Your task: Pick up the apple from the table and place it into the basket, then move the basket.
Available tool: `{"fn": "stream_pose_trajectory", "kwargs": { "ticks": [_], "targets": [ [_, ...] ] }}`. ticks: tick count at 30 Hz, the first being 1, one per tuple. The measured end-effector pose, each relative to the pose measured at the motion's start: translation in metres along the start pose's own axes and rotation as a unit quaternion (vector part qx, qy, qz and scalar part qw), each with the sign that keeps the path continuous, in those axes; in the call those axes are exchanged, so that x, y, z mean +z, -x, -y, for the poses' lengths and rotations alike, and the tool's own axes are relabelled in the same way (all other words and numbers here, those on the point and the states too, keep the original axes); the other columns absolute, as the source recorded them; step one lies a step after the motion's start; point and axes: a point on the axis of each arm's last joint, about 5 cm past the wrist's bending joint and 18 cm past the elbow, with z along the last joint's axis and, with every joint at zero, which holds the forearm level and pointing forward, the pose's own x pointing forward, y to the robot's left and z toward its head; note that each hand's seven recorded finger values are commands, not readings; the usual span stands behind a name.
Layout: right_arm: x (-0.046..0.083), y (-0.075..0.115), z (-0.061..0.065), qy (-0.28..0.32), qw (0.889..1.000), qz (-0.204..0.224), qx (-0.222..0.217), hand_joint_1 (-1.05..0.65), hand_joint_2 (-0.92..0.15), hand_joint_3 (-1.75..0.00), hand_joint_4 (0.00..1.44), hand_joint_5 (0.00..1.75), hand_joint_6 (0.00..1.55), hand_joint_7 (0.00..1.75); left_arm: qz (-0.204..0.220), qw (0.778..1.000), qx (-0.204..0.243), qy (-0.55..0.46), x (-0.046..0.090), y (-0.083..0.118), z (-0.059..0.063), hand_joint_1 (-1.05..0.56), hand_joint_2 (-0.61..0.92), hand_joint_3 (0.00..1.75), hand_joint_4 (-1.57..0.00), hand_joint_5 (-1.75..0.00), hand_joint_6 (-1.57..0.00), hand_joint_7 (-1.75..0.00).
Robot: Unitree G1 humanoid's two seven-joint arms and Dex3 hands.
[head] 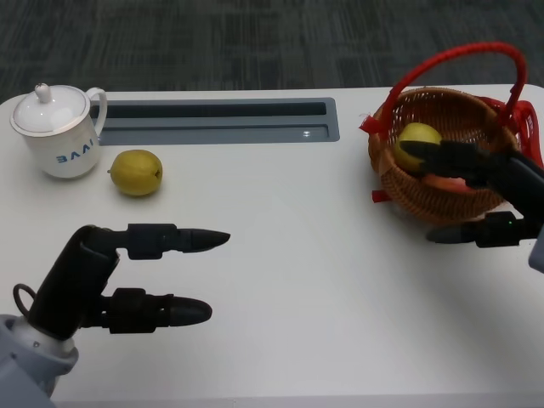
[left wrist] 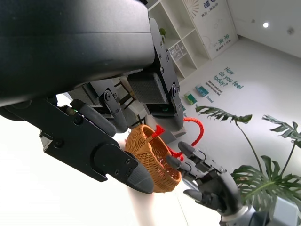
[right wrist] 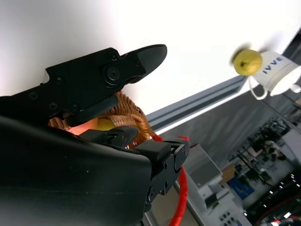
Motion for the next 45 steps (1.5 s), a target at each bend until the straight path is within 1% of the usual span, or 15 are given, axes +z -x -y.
{"fn": "stream_pose_trajectory", "kwargs": {
  "ticks": [4, 8, 12, 18, 22, 31, 39, 45],
  "targets": [
    [-0.001, 0.013, -0.008, -0.023, 0.999, 0.038, -0.011, -0.51, -0.86, -0.01, 0.57, 0.03, 0.48, 0.03, 0.000, 1.000, -0.001, -0.002, 0.000, 0.000, -0.001, -0.44, 0.66, 0.00, -1.02, 0.00, -0.96, 0.00],
    [0.000, 0.019, -0.020, -0.042, 0.997, 0.069, -0.006, -0.51, -0.87, -0.01, 0.61, 0.03, 0.53, 0.03, 0.001, 1.000, -0.002, -0.005, 0.001, 0.000, -0.002, -0.45, 0.65, 0.00, -1.02, 0.00, -0.95, 0.00],
    [0.003, 0.020, -0.033, -0.063, 0.994, 0.095, -0.004, -0.50, -0.88, -0.01, 0.63, 0.02, 0.56, 0.02, 0.004, 1.000, -0.002, -0.006, 0.002, -0.001, -0.003, -0.45, 0.65, 0.00, -1.01, 0.00, -0.94, 0.00],
    [0.005, 0.018, -0.055, -0.110, 0.988, 0.112, 0.004, -0.50, -0.88, 0.00, 0.66, 0.01, 0.60, 0.02, 0.005, 1.000, -0.001, -0.007, 0.003, 0.000, -0.003, -0.45, 0.64, 0.00, -1.00, 0.00, -0.93, 0.00],
    [0.009, 0.013, -0.065, -0.124, 0.984, 0.126, 0.004, -0.49, -0.89, 0.00, 0.66, 0.01, 0.60, 0.01, 0.005, 1.000, 0.002, -0.005, 0.003, 0.001, -0.003, -0.45, 0.64, 0.00, -1.00, 0.00, -0.92, 0.00],
    [0.013, 0.009, -0.074, -0.123, 0.983, 0.137, 0.003, -0.48, -0.89, 0.00, 0.66, 0.00, 0.59, 0.00, 0.008, 1.000, 0.007, -0.003, 0.005, 0.004, -0.003, -0.45, 0.64, 0.00, -1.01, -0.01, -0.93, -0.01],
    [0.015, 0.007, -0.079, -0.123, 0.983, 0.139, -0.004, -0.47, -0.89, 0.00, 0.66, 0.00, 0.60, 0.00, 0.009, 1.000, 0.009, -0.002, 0.005, 0.004, -0.003, -0.43, 0.64, 0.00, -1.03, -0.01, -0.94, 0.00],
    [0.017, 0.005, -0.083, -0.123, 0.982, 0.146, 0.002, -0.46, -0.89, 0.00, 0.67, 0.01, 0.61, 0.00, 0.010, 1.000, 0.013, 0.000, 0.005, 0.004, -0.004, -0.42, 0.64, 0.00, -1.03, -0.01, -0.95, -0.01]
  ]
}}
